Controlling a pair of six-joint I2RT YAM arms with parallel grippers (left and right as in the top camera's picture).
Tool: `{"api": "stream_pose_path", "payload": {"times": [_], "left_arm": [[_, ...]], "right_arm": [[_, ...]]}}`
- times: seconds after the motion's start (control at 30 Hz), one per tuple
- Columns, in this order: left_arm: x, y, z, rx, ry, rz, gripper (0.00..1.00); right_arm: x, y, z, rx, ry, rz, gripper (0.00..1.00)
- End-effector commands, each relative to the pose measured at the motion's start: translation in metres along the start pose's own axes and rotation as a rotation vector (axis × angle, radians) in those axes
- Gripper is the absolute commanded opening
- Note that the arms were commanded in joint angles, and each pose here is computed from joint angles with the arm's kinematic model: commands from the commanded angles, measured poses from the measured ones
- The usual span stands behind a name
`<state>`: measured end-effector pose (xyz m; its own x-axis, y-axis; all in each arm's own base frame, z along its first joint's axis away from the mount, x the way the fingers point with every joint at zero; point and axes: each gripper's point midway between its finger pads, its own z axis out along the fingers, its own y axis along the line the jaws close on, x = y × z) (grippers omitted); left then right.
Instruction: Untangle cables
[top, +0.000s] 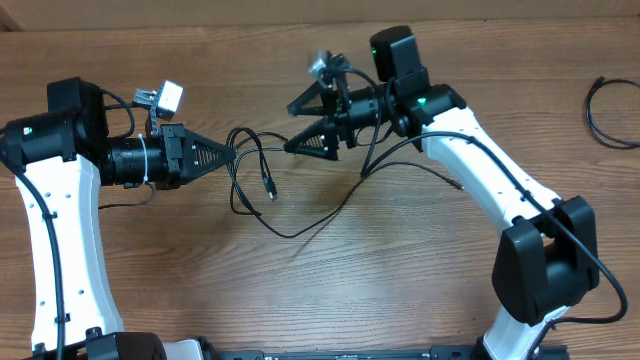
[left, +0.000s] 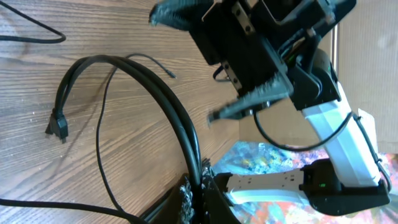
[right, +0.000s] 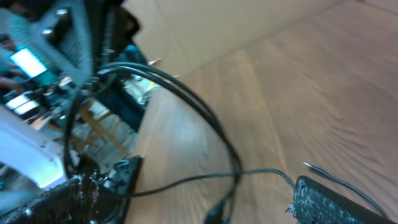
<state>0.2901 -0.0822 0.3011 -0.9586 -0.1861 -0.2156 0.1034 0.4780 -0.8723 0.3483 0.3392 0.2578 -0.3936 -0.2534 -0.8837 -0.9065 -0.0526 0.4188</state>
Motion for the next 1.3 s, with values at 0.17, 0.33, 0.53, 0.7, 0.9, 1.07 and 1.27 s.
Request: {"api": "stream_pose_path", "payload": {"times": [0.17,0.33,0.53,0.7,0.9,1.07,1.27], "left_arm": [[0.003,-0.007,0.001,0.034,0.009,-0.042,0.04],[0.008,-0.009,0.002,0.036,0.026,-0.064,0.04],[0.020,-0.020,0.016,0.056,0.091,-0.036,0.04],[0.029,-0.028,0.028,0.066,0.141,-0.012,0.04],[0.022,-0.026,0.028,0.062,0.121,0.025,0.04],[0.013,-0.019,0.021,0.045,0.079,0.038,0.04],[0.009,-0.007,0.015,-0.007,0.060,0.024,0.04]], "right_arm": [[-0.003,0.035,0.031,-0.149,0.000,-0.077,1.00],[0.001,0.034,0.045,-0.111,0.023,-0.088,1.00],[0.003,0.032,0.058,-0.065,0.044,-0.103,1.00],[0.004,0.032,0.058,-0.064,0.045,-0.103,0.96],[0.005,0.028,0.058,-0.040,0.053,-0.092,0.96],[0.011,0.021,0.057,0.001,0.072,-0.069,0.98],[0.010,0.017,0.057,0.025,0.074,-0.074,0.99]]}}
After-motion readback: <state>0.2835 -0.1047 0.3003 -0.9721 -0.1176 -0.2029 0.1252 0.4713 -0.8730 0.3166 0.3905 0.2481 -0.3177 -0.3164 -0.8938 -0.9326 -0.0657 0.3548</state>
